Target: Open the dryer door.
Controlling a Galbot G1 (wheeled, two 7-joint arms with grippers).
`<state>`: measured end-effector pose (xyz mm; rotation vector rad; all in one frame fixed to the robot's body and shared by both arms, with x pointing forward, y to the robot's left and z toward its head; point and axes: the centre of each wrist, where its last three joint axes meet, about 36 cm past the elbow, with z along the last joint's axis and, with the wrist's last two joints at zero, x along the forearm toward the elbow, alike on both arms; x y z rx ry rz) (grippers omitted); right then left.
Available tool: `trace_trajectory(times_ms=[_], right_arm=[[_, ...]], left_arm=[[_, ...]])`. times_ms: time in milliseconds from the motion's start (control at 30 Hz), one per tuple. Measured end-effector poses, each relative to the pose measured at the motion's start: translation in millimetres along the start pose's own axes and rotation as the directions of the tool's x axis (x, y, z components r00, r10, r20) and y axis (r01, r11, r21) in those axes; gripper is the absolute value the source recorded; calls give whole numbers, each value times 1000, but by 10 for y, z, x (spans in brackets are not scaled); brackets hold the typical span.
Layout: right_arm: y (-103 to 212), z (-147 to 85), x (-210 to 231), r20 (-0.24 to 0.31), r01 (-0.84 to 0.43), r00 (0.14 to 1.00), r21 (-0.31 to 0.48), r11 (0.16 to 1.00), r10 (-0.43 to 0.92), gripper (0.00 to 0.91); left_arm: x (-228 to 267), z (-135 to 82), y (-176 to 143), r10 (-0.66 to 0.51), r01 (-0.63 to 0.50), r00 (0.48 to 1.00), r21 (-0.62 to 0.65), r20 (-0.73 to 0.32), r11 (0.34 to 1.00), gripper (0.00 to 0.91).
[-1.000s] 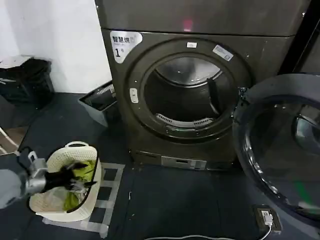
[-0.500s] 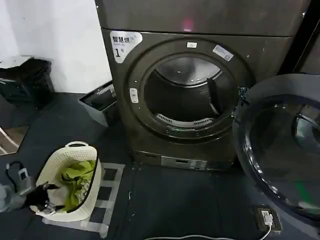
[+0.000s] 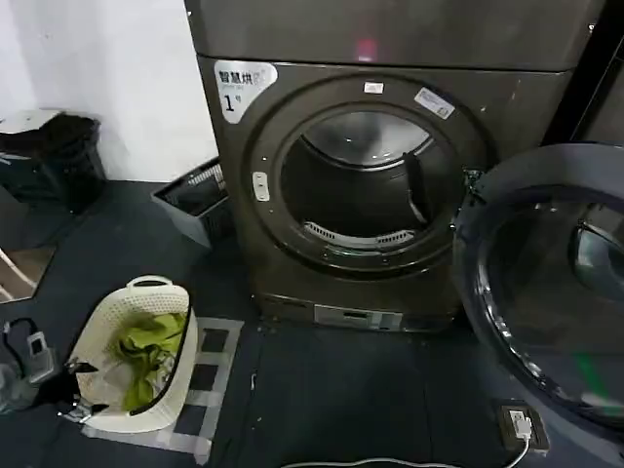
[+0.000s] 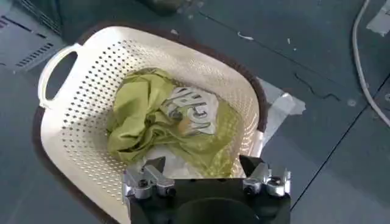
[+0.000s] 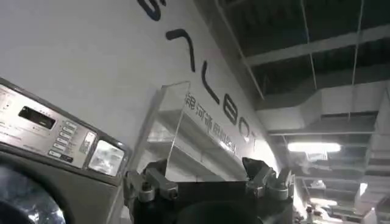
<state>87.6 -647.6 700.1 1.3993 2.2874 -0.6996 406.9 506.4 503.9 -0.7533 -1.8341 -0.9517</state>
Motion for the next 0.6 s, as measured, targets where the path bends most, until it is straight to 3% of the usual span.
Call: trace_trajectory(times_ms=[600], right_arm=[[1, -25, 5, 8, 0, 1000, -3, 1000, 0, 907]], left_arm=[[11, -10, 10, -24, 23, 1000, -32, -18, 999, 907]])
